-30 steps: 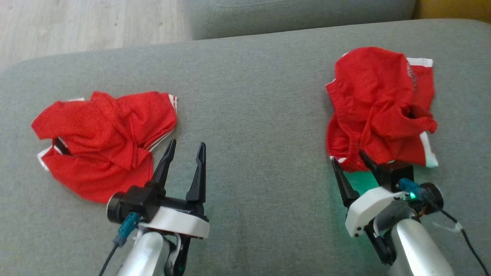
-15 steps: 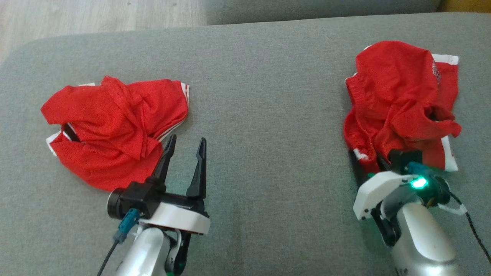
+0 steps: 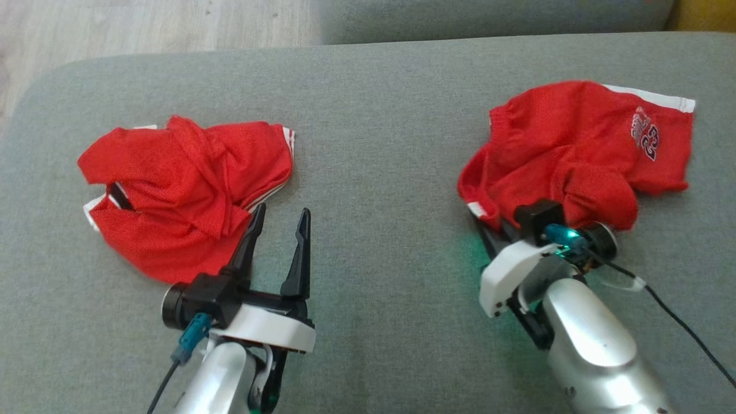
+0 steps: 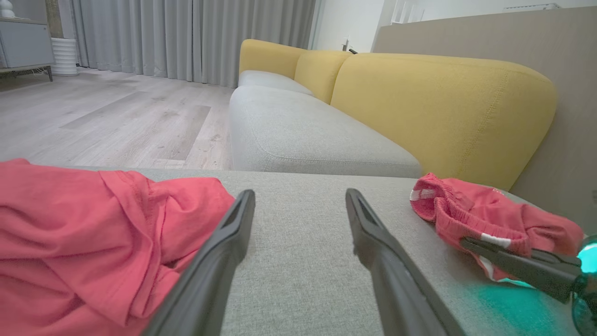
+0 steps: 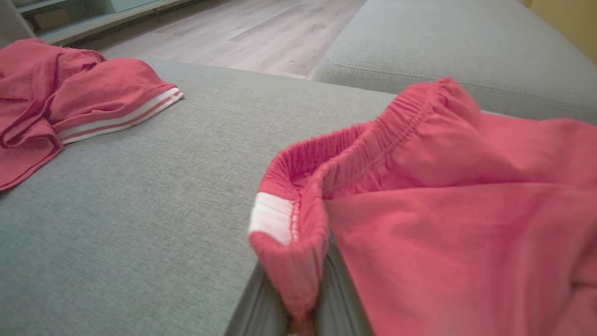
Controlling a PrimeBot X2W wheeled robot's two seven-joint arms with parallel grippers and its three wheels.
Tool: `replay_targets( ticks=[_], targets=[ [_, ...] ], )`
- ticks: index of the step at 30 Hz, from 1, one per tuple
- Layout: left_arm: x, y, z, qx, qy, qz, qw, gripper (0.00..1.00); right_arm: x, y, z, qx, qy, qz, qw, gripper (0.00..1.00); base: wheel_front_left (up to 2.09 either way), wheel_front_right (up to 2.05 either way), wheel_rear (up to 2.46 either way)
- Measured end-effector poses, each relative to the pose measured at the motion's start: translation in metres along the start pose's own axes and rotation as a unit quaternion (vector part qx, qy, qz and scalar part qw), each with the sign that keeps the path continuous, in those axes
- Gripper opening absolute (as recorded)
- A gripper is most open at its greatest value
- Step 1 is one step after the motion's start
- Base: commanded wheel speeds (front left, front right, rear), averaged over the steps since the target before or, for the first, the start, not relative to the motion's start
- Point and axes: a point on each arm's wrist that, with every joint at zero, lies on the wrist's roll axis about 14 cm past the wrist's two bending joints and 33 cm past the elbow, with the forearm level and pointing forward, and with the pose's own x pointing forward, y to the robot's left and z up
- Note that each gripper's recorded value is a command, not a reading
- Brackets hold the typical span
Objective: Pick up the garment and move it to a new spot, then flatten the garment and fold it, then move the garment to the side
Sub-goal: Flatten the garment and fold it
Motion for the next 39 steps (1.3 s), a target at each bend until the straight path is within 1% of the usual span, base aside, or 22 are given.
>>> replay_targets(
  ticks=[5, 6, 7, 10, 15, 19, 22, 24, 26, 29, 31, 34, 39],
  targets=[
    [-0.002, 0.003, 0.001, 0.001, -0.001, 0.004, 1.0, 1.0, 0.005, 0.028, 0.004, -0.01, 0.006, 0.045, 0.999, 0.0, 0.0, 0.0, 0.0],
    [-0.002, 0.003, 0.001, 0.001, -0.001, 0.005, 1.0, 1.0, 0.007, 0.032, 0.006, -0.009, 0.005, 0.051, 0.999, 0.69, 0.0, 0.0, 0.0],
    [-0.002, 0.003, 0.001, 0.001, -0.001, 0.005, 1.0, 1.0, 0.007, 0.032, 0.006, -0.009, 0.005, 0.051, 0.999, 1.0, 0.0, 0.0, 0.0],
    [-0.003, 0.003, 0.001, -0.003, -0.001, 0.007, 1.0, 1.0, 0.01, 0.037, 0.012, -0.02, 0.002, 0.062, 0.998, 1.0, 0.0, 0.0, 0.0],
    [-0.003, 0.002, 0.002, -0.002, -0.003, 0.006, 1.0, 1.0, 0.008, 0.038, 0.043, 0.002, -0.063, 0.063, 0.996, 1.0, 0.0, 0.0, 0.0],
    [-0.001, -0.002, 0.005, -0.003, -0.007, 0.001, 1.0, 1.0, -0.001, 0.012, 0.073, 0.017, -0.126, 0.023, 0.992, 1.0, 0.0, 0.0, 0.0],
    [0.002, -0.009, 0.007, -0.003, -0.01, -0.009, 1.0, 1.0, -0.016, -0.016, 0.083, 0.02, -0.158, -0.022, 0.987, 1.0, 0.0, 0.0, 0.0],
    [0.004, -0.014, 0.008, -0.003, -0.012, -0.017, 1.0, 1.0, -0.03, -0.036, 0.079, 0.031, -0.168, -0.06, 0.983, 1.0, 0.0, 0.0, 0.0],
    [0.006, -0.019, 0.009, -0.003, -0.013, -0.026, 1.0, 1.0, -0.048, -0.059, 0.067, 0.045, -0.169, -0.103, 0.979, 1.0, 0.0, 0.0, 0.0],
    [0.009, -0.027, 0.009, -0.004, -0.014, -0.037, 0.999, 1.0, -0.078, -0.09, 0.042, 0.071, -0.158, -0.166, 0.971, 1.0, 0.0, 0.0, 0.0],
    [0.01, -0.031, 0.01, -0.004, -0.014, -0.042, 0.999, 1.0, -0.095, -0.103, 0.021, 0.087, -0.142, -0.198, 0.966, 1.0, 0.0, 0.0, 0.0],
    [0.011, -0.033, 0.009, -0.004, -0.013, -0.047, 0.999, 1.0, -0.108, -0.106, -0.004, 0.101, -0.116, -0.217, 0.964, 1.0, 0.0, 0.0, 0.0],
    [0.013, -0.033, 0.004, -0.005, -0.006, -0.048, 0.999, 1.0, -0.107, -0.106, -0.014, 0.108, -0.101, -0.22, 0.964, 1.0, 0.0, 0.0, 0.0]
  ],
)
